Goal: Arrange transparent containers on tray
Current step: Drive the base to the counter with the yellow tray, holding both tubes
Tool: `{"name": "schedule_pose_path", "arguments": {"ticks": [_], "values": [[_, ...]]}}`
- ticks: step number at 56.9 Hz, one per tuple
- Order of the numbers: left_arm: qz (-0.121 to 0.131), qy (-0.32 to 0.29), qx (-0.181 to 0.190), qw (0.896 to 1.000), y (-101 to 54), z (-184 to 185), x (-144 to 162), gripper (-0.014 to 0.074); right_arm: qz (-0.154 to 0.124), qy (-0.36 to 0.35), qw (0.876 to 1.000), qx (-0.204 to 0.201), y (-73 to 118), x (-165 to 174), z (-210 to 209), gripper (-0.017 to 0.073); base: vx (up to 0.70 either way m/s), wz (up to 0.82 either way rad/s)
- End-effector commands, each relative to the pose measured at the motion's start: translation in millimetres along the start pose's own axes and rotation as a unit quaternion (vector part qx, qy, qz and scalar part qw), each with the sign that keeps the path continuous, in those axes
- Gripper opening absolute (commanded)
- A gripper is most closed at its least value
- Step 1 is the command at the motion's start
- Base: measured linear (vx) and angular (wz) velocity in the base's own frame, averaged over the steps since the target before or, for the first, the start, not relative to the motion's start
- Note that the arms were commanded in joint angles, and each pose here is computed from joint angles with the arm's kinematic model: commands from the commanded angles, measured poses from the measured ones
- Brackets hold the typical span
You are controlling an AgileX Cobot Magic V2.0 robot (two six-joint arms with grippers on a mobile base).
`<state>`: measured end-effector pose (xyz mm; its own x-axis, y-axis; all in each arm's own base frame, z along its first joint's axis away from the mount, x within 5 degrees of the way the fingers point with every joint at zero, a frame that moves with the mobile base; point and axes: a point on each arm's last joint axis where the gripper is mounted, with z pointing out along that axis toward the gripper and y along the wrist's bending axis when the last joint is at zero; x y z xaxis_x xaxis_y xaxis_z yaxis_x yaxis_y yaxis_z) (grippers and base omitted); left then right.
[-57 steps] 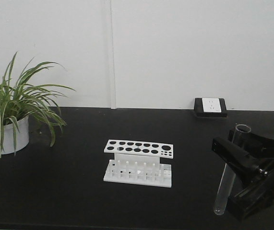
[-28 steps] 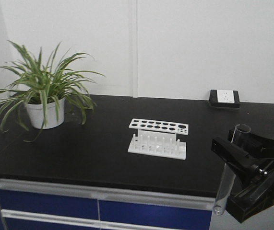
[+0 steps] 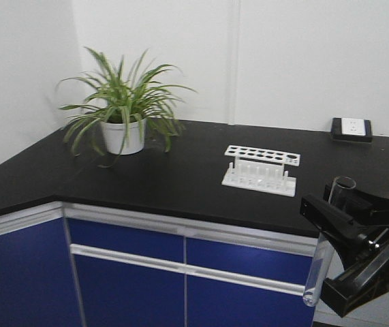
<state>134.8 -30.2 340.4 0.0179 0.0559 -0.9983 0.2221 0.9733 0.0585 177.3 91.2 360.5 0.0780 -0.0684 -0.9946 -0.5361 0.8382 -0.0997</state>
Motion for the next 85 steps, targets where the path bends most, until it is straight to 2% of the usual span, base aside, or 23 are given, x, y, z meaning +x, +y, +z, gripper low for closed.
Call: {"name": "schedule_pose_path", "arguments": {"ticks": [1,48,85], "values": [[-0.010,-0.045,0.016,0.999,-2.6,-0.1,-15.4,-0.0006,-0.001,-0.044,0.999,-0.015,2.0,-17.1,-3.3,-0.0013,-0.35,0.30],[-0.010,-0.045,0.016,0.999,-2.6,-0.1,-15.4,-0.0006,-0.001,-0.044,0.999,-0.015,2.0,-17.1,-3.3,-0.0013,-0.32,0.39],[-0.010,-0.044,0.016,0.999,-2.6,-0.1,-15.3,-0.0006,-0.001,-0.044,0.999,-0.015,2.0,-17.1,-3.3,-0.0013,-0.18,0.46]]}}
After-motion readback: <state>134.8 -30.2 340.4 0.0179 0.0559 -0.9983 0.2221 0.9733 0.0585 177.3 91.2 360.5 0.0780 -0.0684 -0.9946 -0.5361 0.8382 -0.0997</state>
